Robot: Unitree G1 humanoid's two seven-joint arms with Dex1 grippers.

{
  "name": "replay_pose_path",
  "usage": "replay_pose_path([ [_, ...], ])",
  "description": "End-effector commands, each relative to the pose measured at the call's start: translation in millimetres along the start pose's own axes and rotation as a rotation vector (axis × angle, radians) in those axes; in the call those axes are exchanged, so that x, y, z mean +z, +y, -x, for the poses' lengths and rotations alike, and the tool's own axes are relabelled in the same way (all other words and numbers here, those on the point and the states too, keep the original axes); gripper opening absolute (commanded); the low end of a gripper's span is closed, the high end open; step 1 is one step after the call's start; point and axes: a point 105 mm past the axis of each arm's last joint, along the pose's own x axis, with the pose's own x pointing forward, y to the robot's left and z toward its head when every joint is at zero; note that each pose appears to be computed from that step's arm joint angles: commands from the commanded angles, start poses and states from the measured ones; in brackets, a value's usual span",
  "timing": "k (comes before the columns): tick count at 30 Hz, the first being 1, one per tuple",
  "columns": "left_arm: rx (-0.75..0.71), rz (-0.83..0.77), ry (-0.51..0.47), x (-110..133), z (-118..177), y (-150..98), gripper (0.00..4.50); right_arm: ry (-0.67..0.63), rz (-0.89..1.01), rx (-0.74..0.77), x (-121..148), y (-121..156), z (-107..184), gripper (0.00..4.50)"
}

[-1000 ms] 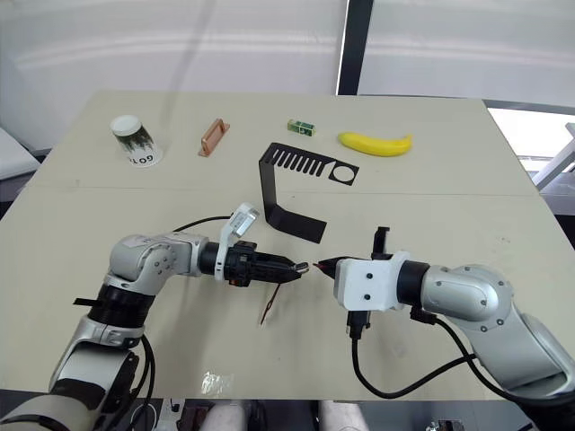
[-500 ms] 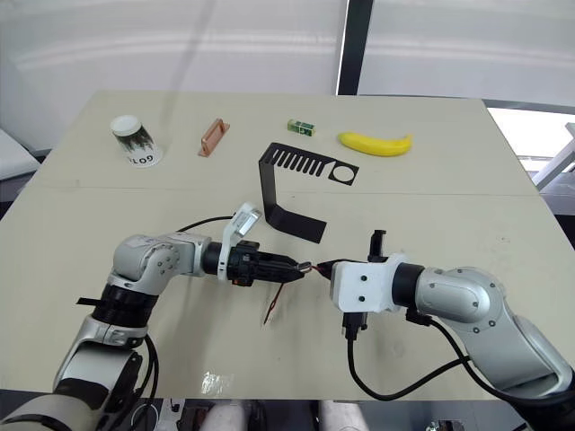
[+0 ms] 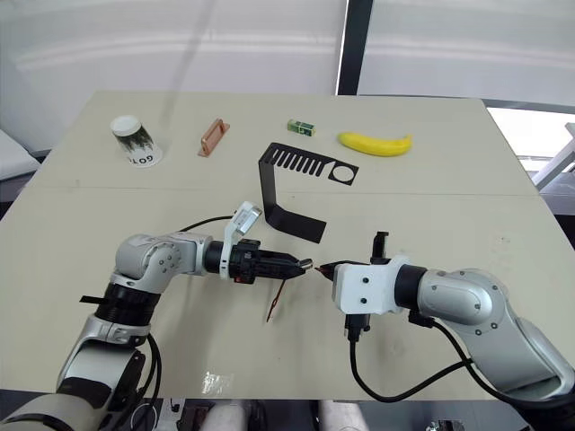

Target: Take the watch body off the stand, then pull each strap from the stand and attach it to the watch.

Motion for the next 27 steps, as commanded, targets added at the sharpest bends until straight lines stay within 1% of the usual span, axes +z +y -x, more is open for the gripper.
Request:
replay_pose_path([
  [1,-0.043,-0.049,-0.027,11.2,-2.4,-10.9,1.61,-0.016,0.048,-0.031,7.2,-6.3,3.7,0.00],
  [27,-0.052,-0.030,-0.058,14.3,-6.1,-13.1,1.61,-0.017,0.054,-0.029,8.4,-6.8,0.3,0.00],
])
